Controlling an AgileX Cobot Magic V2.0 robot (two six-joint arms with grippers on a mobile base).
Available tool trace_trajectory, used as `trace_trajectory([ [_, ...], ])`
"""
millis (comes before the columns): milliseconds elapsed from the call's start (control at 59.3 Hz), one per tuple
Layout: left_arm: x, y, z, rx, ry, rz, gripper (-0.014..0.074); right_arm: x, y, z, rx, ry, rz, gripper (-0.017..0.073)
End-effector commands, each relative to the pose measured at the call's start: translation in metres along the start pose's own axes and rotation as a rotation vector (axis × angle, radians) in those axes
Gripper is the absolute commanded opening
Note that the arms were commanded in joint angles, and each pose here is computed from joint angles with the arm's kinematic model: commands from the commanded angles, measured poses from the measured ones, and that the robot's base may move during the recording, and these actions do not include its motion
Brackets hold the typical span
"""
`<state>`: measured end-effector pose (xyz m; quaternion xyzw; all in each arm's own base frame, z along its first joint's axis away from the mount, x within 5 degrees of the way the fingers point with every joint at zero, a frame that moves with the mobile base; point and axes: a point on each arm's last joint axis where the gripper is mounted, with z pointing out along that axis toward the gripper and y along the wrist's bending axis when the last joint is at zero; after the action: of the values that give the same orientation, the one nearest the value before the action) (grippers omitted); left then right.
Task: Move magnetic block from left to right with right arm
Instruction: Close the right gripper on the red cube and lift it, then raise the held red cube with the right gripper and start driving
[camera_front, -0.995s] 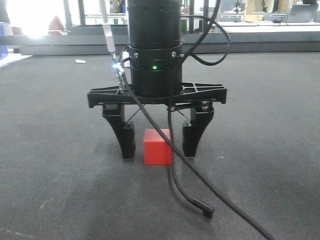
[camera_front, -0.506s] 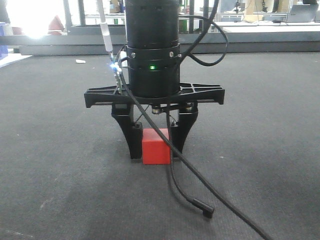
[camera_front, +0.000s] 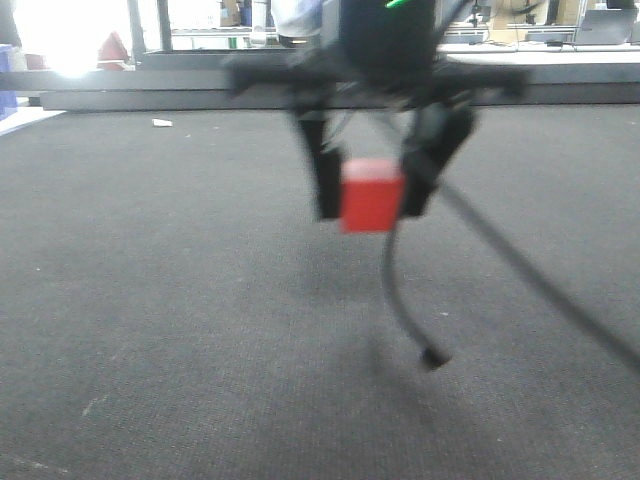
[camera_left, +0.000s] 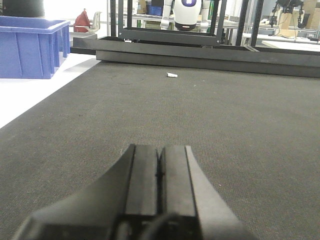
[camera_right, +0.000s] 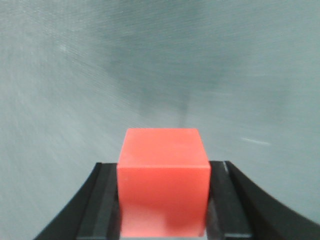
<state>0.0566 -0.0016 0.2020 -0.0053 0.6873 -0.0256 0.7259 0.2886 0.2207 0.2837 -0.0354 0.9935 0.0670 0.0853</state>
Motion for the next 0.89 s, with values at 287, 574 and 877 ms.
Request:
trace_trajectory([
  [287,-0.005,-0.001,-0.001,0.009,-0.088,-0.005,-0.0116,0.032,-0.13,-0.046,-0.099,-0.295,0.128,0.033],
  [574,-0.005,-0.001,-0.001,0.009,-0.088,-0.005,-0.0116,0.073,-0.197,-0.059,0.023,-0.587,0.101,0.033],
  [877,-0.005,-0.001,-0.001,0.009,-0.088,-0.005,-0.0116,0.109,-0.209,-0.078,0.115,-1.043,0.076,0.033],
])
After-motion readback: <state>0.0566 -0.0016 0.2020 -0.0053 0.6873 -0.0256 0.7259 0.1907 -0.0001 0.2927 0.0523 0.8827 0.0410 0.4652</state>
